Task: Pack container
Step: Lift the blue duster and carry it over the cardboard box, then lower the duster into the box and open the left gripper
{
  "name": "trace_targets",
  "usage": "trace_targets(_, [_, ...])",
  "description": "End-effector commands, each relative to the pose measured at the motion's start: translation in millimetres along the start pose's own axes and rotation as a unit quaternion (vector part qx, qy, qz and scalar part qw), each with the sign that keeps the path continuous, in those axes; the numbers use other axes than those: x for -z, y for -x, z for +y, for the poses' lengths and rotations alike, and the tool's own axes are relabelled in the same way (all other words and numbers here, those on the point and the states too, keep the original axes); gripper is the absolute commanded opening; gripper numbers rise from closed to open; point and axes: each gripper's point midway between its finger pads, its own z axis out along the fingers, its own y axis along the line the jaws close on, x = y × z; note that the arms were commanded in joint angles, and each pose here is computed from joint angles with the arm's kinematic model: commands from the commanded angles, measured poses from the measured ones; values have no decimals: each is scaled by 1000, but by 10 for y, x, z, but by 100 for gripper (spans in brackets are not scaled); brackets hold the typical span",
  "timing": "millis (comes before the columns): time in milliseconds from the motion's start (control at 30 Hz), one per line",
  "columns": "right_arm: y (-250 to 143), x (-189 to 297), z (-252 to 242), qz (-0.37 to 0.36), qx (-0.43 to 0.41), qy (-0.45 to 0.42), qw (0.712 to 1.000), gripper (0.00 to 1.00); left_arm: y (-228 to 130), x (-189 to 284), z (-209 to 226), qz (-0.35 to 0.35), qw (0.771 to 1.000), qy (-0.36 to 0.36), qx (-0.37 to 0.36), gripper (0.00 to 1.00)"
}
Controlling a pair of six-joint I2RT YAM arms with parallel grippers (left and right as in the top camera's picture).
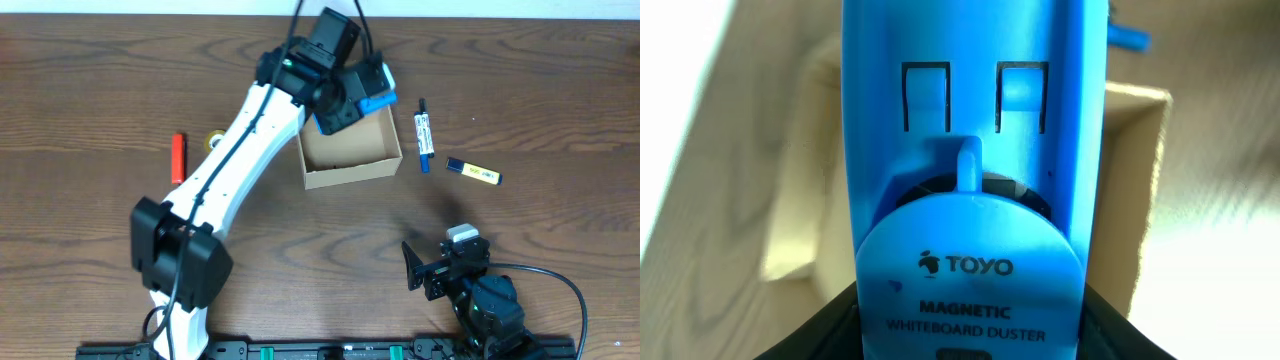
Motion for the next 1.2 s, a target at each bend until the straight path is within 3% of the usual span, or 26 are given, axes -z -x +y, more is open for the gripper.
trace_targets(0, [-3, -1, 11, -2, -2, 2, 1000, 99, -32, -195, -122, 10, 998, -36, -55, 45])
trace_targets(400, [-3, -1, 11, -2, -2, 2, 1000, 99, -348, -646, -203, 61, 992, -79, -78, 44])
trace_targets(1167, [-3, -1, 11, -2, -2, 2, 1000, 99, -753, -755, -414, 128, 979, -139, -70, 43])
